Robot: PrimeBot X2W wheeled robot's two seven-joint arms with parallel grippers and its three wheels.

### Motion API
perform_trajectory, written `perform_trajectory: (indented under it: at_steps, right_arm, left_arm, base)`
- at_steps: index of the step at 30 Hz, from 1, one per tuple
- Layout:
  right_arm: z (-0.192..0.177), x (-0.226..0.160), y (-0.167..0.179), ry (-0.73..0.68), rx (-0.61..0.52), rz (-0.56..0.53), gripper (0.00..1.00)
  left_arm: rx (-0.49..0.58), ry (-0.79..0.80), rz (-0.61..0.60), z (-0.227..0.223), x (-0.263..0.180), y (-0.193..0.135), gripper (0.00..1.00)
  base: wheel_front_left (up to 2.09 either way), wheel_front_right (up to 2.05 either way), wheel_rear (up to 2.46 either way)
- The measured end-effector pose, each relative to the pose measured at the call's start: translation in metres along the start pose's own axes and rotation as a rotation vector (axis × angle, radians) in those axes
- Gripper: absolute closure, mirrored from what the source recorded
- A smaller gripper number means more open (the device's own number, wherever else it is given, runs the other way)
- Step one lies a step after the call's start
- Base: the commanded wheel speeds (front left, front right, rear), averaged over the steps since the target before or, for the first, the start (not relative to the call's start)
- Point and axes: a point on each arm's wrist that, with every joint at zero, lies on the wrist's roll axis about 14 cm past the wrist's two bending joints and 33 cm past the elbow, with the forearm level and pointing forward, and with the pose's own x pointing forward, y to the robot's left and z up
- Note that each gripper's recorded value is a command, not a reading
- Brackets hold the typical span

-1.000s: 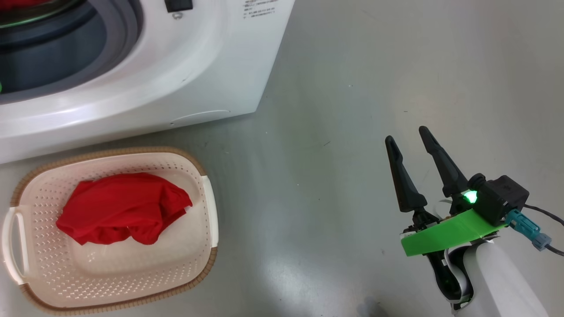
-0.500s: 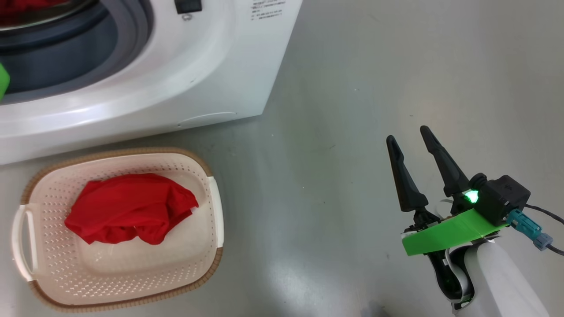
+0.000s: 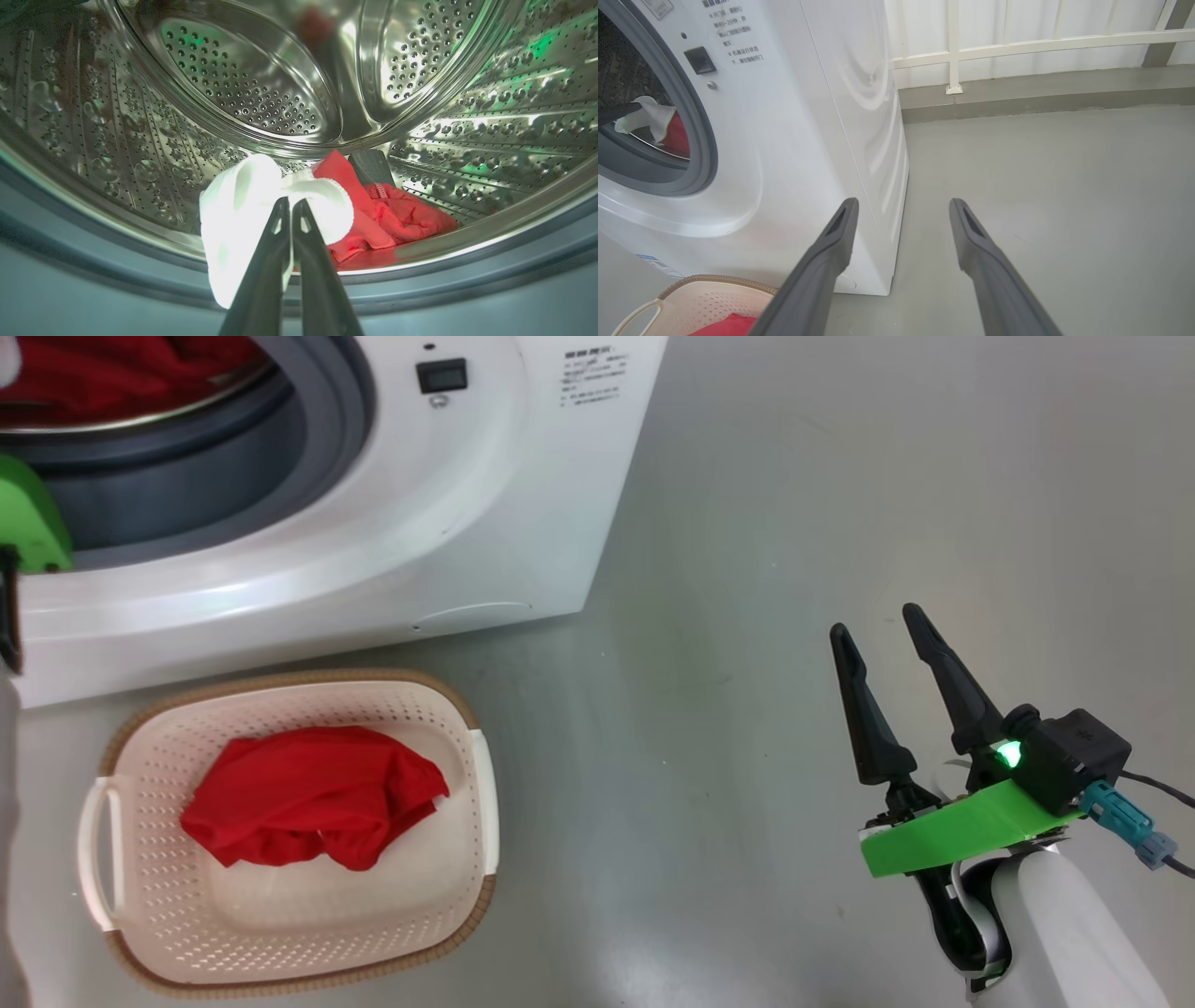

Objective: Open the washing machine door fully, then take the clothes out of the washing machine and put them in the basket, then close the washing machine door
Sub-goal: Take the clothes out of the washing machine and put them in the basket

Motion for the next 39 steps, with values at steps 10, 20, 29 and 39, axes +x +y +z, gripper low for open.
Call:
perform_trajectory:
  at_steps: [10, 20, 29, 39]
  right_arm:
    - [0.005, -0.005, 0.009, -0.011, 0.006, 0.023, 0.0]
    - [0.008, -0.009, 0.012, -0.015, 0.007, 0.035, 0.0]
    - [0.014, -0.015, 0.016, -0.03, 0.004, 0.046, 0.0]
    - [0.023, -0.022, 0.016, -0.048, -0.008, 0.056, 0.0]
  left_arm:
    - [-0.208, -0.156, -0.02, 0.028, -0.029, -0.003, 1.0]
    - [-0.326, -0.292, -0.013, 0.055, -0.059, -0.001, 1.0]
    - [-0.401, -0.405, 0.006, 0.069, -0.1, 0.006, 1.0]
    - [-0.372, -0.504, 0.022, 0.085, -0.146, 0.015, 1.0]
  base:
    - [0.0, 0.0, 0.0]
    - [0.0, 0.0, 0.0]
    - [0.0, 0.0, 0.0]
    - [0.0, 0.0, 0.0]
